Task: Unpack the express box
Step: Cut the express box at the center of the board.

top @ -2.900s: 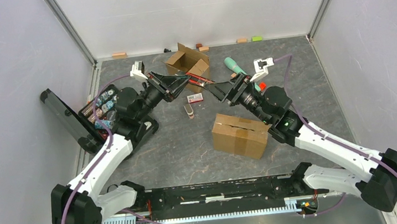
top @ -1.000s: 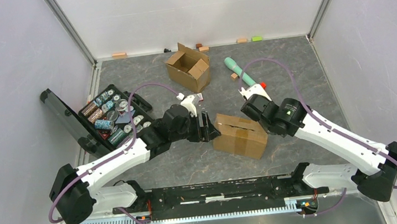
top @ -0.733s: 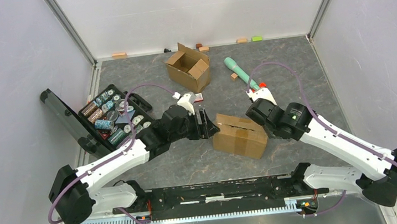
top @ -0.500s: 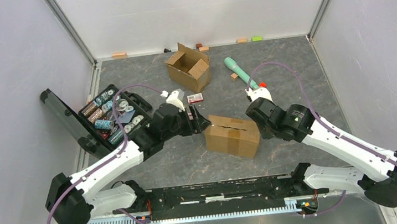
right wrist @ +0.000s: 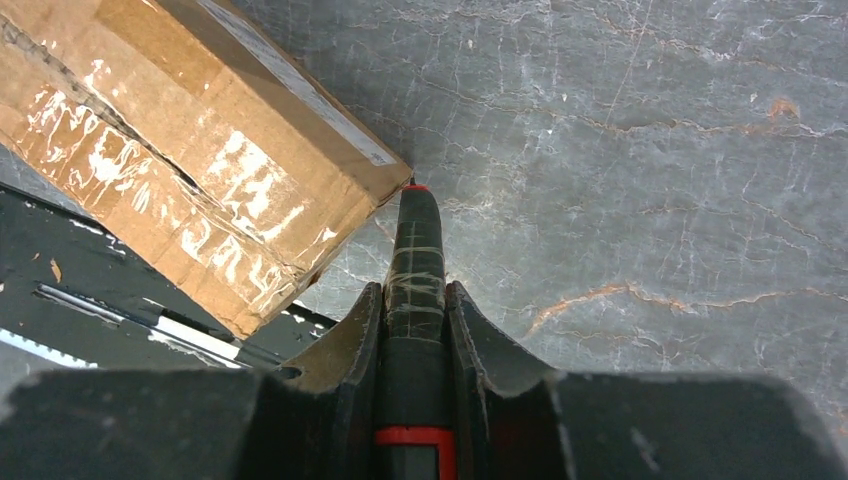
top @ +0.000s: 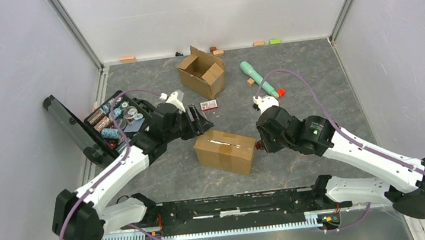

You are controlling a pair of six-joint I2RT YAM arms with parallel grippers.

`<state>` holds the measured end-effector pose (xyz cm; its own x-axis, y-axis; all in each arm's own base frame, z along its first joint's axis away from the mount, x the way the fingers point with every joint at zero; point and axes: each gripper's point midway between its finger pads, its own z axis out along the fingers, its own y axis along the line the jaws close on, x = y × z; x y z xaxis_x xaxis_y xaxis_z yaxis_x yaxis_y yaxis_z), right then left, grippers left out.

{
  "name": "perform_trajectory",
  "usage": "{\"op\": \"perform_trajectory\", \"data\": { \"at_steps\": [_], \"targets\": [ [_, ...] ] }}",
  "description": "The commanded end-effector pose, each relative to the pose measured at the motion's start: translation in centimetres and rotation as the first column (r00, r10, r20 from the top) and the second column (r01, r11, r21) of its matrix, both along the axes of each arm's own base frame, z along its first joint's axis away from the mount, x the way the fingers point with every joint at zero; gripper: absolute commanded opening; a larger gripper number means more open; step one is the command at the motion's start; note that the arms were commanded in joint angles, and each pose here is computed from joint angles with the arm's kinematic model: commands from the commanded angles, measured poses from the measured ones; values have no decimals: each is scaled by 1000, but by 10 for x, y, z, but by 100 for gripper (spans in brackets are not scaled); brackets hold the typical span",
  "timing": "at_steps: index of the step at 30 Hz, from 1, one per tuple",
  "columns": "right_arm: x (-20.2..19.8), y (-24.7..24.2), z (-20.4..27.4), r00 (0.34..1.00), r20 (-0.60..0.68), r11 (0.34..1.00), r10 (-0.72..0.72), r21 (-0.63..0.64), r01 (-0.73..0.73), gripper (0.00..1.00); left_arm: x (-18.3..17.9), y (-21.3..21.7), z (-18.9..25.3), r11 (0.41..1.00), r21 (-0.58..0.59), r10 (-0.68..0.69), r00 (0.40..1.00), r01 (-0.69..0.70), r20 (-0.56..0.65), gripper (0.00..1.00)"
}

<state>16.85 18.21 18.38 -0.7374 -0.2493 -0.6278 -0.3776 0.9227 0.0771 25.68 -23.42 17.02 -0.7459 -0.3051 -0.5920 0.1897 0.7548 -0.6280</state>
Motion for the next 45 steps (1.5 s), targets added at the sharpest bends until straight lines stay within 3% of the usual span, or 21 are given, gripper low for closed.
{"op": "perform_trajectory", "data": {
  "at_steps": [1, 6, 10, 14, 17, 21, 24, 31, 39, 45],
  "targets": [
    [6, -3, 18, 998, 57, 1000, -1, -4, 1, 0, 2, -29, 14, 986, -28, -165, 986, 166, 15, 70],
    [18, -55, 32, 981, 159, 969, -111, -204, 143, 0, 10, -43, 21, 976, -44, -210, 977, 211, 26, 68],
    [32, -67, 68, 951, 279, 958, -135, -208, 197, 0, 17, -59, 33, 959, -67, -271, 961, 275, 56, 70],
    [46, -34, 110, 937, 348, 990, -17, -125, 64, 0, 31, -57, 50, 967, -23, -251, 963, 255, 100, 75],
    [49, -2, 133, 925, 363, 992, 115, -96, -86, 0, 38, -24, 64, 989, 65, -142, 983, 135, 113, 78],
    [47, 35, 155, 882, 393, 966, 259, -95, -242, 0, 23, 25, 70, 996, 90, -24, 996, 17, 83, 79],
    [40, 61, 171, 837, 417, 932, 354, -85, -351, 0, -1, 40, 60, 994, 111, -29, 999, 25, 35, 77],
    [18, 114, 191, 722, 461, 832, 517, -70, -551, 0, -49, 34, 28, 993, 0, -121, 990, 121, -65, 71],
    [4, 144, 156, 675, 427, 779, 602, -127, -614, 0, -52, 24, 21, 987, -77, -147, 988, 143, -54, 71],
    [8, 150, 140, 669, 451, 787, 591, -138, -602, 0, -52, 25, 9, 990, -75, -127, 988, 120, -89, 69]
  ]
}}
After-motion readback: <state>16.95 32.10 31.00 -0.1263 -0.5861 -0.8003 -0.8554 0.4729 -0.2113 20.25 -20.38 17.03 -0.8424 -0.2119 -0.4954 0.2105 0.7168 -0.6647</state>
